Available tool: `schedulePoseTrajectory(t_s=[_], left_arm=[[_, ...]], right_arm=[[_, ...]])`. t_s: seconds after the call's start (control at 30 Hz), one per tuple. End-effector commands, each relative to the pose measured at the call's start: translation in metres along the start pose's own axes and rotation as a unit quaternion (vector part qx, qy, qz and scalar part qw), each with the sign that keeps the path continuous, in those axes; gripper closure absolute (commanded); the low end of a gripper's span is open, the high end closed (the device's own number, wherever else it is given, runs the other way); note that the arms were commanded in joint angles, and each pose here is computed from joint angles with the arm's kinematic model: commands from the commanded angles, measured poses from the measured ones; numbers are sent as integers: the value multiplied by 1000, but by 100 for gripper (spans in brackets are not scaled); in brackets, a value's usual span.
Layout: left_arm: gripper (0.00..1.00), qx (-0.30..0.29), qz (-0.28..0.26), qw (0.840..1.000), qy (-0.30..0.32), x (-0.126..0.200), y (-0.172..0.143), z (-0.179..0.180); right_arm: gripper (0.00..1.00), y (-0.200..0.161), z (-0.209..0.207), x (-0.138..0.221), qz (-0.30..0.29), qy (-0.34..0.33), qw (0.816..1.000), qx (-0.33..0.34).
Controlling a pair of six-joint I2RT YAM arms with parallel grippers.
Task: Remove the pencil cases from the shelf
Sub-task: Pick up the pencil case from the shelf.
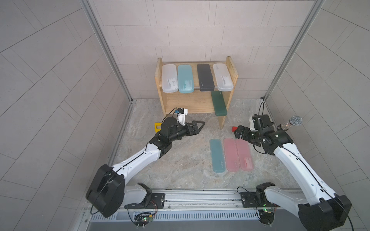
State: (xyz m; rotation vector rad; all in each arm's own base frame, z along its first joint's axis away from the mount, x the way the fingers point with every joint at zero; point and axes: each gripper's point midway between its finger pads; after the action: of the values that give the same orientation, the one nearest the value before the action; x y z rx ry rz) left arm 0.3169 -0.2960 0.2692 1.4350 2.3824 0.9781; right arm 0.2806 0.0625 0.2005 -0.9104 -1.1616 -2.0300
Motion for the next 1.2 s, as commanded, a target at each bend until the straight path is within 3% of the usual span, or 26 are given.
schedulePoseTrajectory(t_s=[0.0,0.2,0.77,1.17], left_arm=[[0,40,2,999,-33,-19,10,-24],[0,91,10,996,-3,-58,12,-8],[1,114,10,993,-18,-127,23,10],[14,137,12,990,-24,-150,28,15]], right_arm=[[0,-12,-6,1,40,-6,999,6],[0,-10,-4,1,37,1,999,0],[0,-9,-20,17,24,-4,1000,-20],[0,-17,-30,27,18,-11,999,-31]])
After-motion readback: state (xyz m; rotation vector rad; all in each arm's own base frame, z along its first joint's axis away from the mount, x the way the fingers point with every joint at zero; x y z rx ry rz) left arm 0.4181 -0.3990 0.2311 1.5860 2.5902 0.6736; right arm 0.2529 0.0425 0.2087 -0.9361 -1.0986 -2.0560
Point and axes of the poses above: each gripper's point midway between its finger pads, its own x axis back along the fingers, its own z axis along the line the jaws close on, y = z × x, and after that the axes turned 2 degrees about -x, right-handed
